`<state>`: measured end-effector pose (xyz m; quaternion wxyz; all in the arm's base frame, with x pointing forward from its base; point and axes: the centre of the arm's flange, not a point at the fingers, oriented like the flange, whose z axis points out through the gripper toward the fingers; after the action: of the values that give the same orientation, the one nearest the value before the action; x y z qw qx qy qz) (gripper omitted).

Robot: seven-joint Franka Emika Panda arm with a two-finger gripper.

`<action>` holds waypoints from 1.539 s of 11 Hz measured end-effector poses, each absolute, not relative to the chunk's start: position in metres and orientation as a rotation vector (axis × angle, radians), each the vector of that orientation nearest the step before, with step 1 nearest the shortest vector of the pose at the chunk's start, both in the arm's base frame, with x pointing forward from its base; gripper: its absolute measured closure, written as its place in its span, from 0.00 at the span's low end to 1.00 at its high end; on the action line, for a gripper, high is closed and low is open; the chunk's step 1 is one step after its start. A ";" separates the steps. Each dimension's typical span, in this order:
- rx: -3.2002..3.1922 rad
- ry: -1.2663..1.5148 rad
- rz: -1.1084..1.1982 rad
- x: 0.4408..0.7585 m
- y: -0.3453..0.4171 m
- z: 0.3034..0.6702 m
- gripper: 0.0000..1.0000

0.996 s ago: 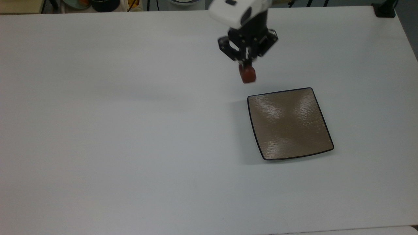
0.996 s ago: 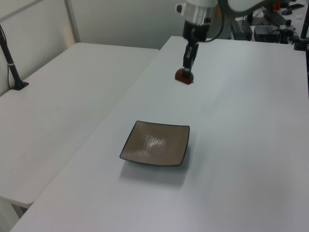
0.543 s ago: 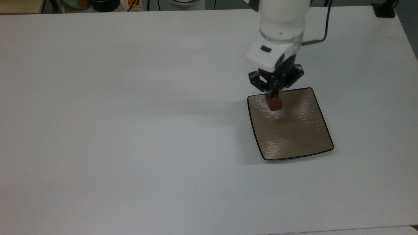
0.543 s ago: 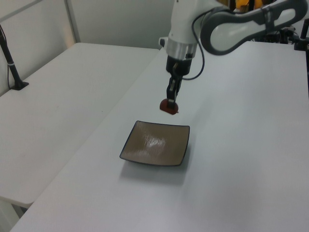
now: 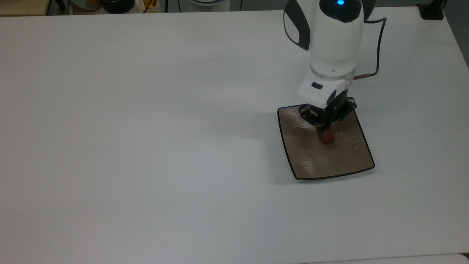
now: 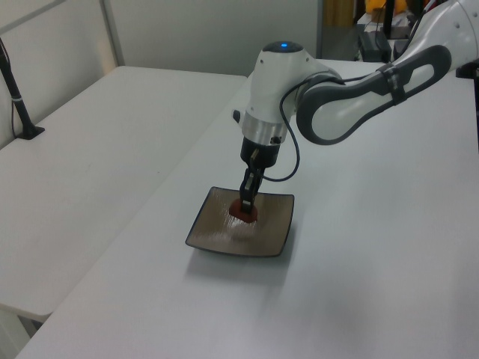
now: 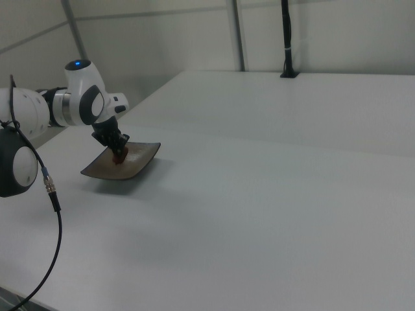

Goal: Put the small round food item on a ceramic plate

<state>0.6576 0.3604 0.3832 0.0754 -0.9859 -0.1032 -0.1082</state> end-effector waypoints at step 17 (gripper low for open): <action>-2.919 -0.304 -0.484 0.660 0.362 0.418 0.00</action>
<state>0.6600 0.3618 0.4179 0.0836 -0.9779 -0.1020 -0.1622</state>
